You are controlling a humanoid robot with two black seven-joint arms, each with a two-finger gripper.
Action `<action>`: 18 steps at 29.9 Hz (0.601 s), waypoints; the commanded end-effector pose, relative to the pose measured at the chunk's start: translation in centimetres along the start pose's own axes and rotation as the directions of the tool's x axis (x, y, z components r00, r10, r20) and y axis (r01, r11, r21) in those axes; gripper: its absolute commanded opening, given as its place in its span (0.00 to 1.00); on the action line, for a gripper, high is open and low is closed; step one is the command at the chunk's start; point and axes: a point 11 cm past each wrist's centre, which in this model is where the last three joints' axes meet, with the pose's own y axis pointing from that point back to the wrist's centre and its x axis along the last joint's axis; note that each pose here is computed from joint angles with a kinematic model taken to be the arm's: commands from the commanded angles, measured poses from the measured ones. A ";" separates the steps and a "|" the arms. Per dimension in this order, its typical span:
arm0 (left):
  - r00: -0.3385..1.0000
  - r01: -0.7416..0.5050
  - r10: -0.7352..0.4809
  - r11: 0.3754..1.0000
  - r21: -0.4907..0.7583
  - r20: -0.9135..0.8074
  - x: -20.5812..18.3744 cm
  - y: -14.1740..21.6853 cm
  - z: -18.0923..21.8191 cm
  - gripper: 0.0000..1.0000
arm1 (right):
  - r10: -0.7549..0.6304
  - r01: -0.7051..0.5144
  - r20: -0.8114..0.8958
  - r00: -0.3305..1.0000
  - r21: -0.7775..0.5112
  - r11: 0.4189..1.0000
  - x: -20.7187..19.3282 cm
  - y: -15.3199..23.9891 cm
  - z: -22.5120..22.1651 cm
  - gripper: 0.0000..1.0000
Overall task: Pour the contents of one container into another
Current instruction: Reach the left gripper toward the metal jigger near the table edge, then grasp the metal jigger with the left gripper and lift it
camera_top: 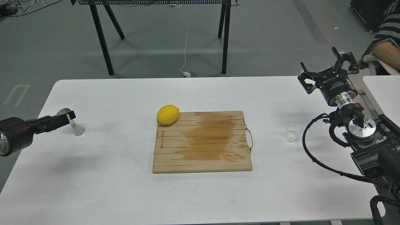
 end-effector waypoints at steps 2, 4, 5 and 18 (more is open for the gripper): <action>1.000 -0.024 0.023 0.997 0.071 0.006 -1.7 -2.3 -1.3 1.00 | 0.001 -0.001 -0.003 1.000 -0.003 1.000 0.0 0.0 0.0 1.00; 0.999 -0.038 0.038 0.994 0.101 0.008 -1.8 -3.0 -2.1 1.00 | 0.003 -0.003 -0.006 1.000 -0.002 1.000 0.1 0.1 -0.1 1.00; 0.999 -0.044 0.043 0.991 0.123 0.011 -1.9 -3.3 -2.6 1.00 | 0.003 -0.003 -0.007 1.000 -0.001 1.000 0.1 0.1 -0.2 1.00; 0.996 -0.087 0.090 0.976 0.201 -0.004 -4.5 -6.9 -3.3 0.99 | 0.006 -0.006 -0.015 1.000 0.004 1.000 0.2 0.2 -0.7 1.00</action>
